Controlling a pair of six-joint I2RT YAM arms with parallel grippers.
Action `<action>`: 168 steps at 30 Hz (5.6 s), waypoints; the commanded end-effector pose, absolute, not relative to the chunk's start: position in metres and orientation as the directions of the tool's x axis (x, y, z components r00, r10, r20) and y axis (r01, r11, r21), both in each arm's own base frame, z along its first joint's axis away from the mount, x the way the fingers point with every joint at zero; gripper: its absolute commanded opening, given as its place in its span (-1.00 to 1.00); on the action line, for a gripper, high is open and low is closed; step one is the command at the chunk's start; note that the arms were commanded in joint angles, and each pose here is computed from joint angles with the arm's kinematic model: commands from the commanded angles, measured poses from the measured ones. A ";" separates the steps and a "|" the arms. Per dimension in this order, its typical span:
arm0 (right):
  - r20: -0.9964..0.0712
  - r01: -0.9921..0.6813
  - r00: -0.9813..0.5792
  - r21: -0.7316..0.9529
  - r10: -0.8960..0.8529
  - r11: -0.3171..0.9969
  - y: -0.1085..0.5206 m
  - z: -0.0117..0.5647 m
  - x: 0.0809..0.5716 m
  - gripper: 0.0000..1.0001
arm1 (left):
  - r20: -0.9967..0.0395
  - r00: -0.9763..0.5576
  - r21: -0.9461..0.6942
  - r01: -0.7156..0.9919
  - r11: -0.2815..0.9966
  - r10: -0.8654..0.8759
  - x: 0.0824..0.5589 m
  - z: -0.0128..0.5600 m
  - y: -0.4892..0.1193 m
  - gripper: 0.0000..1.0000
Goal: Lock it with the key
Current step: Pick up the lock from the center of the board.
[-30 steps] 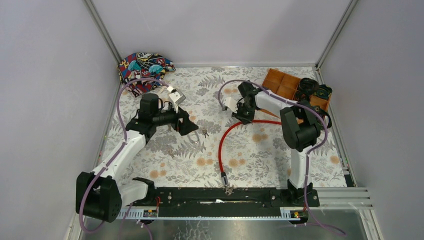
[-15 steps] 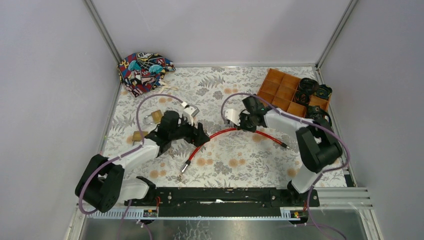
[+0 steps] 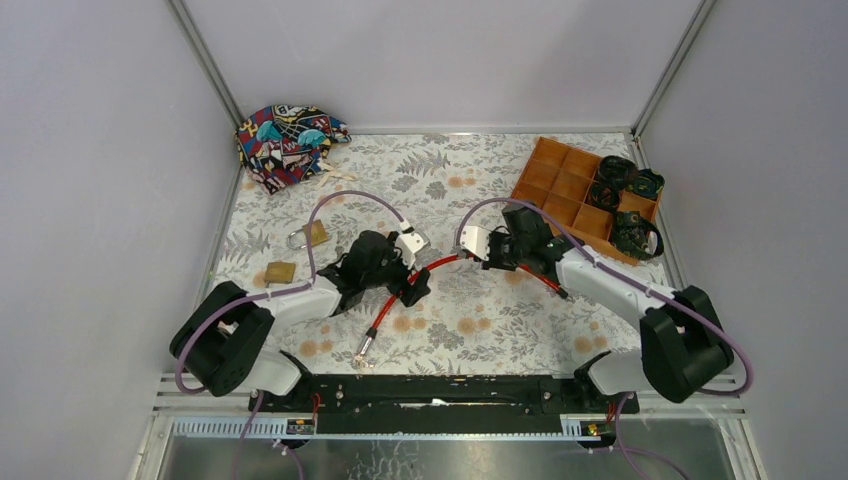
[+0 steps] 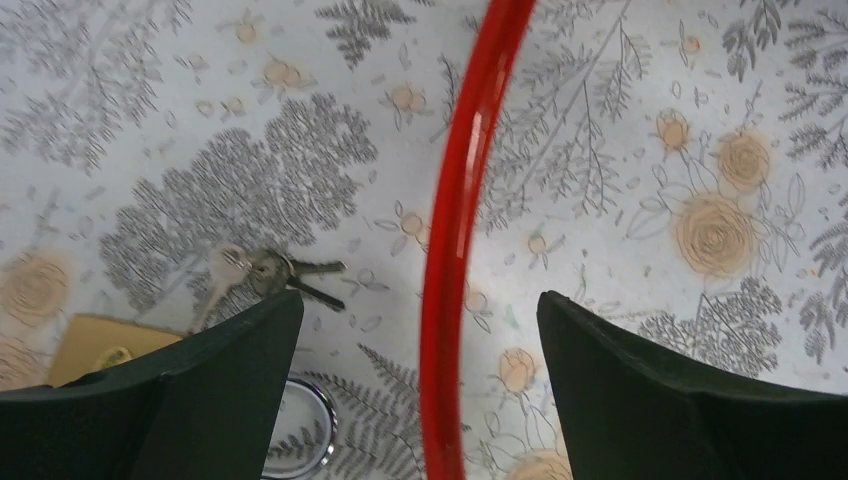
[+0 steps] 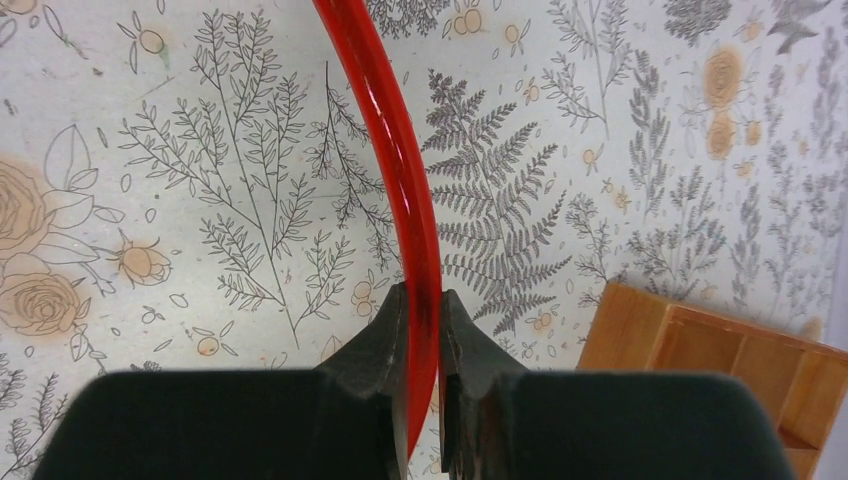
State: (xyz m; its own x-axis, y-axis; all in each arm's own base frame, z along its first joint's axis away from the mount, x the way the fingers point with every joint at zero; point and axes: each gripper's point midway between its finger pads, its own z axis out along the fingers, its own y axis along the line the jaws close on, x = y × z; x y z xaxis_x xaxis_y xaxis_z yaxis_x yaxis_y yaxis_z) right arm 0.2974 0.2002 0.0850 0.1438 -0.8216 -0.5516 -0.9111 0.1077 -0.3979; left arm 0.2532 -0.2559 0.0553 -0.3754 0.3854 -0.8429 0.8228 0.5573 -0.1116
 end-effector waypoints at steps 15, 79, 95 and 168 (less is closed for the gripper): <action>-0.629 -0.847 0.278 -0.517 -0.726 0.124 0.213 0.147 0.288 -1.00 | -0.899 -0.245 -0.075 0.903 0.422 0.364 0.264 0.089 -0.287 0.34; -0.999 -0.727 -0.031 0.034 0.016 0.685 0.176 0.393 0.230 -1.00 | -0.992 -0.029 -0.080 0.902 0.424 -0.126 0.216 0.331 -0.239 0.43; -0.997 -0.665 -0.038 0.070 0.060 0.743 0.162 0.433 0.229 -1.00 | -0.985 -0.007 0.083 0.858 0.507 0.173 0.248 0.243 -0.218 0.68; -0.953 -0.561 -0.112 0.296 0.283 0.773 0.153 0.445 0.237 -1.00 | -0.983 -0.156 -0.180 0.734 0.655 -0.095 0.310 0.258 -0.272 -0.08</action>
State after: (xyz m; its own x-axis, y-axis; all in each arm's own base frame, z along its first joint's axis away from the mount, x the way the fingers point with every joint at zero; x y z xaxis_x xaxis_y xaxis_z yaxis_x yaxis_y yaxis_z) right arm 0.2483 0.1522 0.3998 -0.2305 0.1869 -0.9550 -0.5069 0.8146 0.2817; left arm 0.3087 -0.2667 0.2325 -0.1706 -0.0197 -0.9851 0.7364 0.6618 -0.1407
